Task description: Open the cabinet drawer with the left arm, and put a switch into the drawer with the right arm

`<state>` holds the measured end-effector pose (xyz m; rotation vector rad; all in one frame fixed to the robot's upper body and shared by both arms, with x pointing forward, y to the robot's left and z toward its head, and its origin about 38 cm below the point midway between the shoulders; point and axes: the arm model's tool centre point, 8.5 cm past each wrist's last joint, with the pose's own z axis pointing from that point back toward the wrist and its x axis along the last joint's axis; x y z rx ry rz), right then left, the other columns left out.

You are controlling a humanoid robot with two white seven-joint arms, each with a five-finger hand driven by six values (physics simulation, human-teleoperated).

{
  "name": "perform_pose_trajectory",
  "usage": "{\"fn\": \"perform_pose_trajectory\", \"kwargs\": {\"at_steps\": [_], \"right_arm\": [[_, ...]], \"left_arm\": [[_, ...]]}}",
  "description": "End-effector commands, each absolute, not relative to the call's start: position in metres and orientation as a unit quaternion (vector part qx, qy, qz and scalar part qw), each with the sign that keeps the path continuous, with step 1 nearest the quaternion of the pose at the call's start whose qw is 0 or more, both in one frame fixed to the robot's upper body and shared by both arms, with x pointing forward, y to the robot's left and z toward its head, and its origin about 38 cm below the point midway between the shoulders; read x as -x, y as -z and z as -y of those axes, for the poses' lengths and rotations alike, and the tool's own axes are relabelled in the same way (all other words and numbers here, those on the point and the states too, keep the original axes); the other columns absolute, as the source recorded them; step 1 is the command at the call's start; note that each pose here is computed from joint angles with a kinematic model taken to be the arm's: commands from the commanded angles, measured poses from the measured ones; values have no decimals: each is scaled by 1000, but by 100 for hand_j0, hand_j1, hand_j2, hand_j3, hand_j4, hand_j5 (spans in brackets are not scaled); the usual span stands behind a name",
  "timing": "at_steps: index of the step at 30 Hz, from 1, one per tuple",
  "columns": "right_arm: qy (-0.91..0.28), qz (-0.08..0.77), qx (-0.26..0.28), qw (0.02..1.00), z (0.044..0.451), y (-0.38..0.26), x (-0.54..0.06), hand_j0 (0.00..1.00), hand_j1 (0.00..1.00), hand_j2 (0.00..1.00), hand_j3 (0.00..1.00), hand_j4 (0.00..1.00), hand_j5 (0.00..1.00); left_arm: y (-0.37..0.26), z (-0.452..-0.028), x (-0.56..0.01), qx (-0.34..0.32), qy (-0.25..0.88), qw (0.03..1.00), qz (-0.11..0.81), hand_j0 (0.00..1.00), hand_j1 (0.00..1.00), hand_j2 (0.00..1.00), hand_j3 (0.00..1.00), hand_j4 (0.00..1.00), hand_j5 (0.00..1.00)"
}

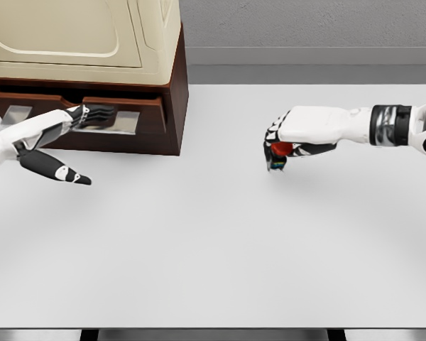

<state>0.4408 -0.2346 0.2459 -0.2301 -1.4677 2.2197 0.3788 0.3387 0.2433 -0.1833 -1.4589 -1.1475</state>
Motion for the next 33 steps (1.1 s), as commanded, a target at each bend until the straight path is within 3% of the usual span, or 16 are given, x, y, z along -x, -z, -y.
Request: {"fn": "perform_pose_trajectory", "kwargs": {"at_steps": [1, 33], "right_arm": [[-803, 541, 79, 236, 227, -245, -442, 50, 50, 50, 50, 50, 50], [-780, 583, 93, 208, 166, -292, -465, 48, 48, 48, 48, 48, 48]], "left_arm": [[-225, -348, -374, 34, 546, 593, 591, 100, 100, 100, 100, 100, 100], [-243, -368, -363, 54, 516, 621, 588, 100, 100, 100, 100, 100, 100]]}}
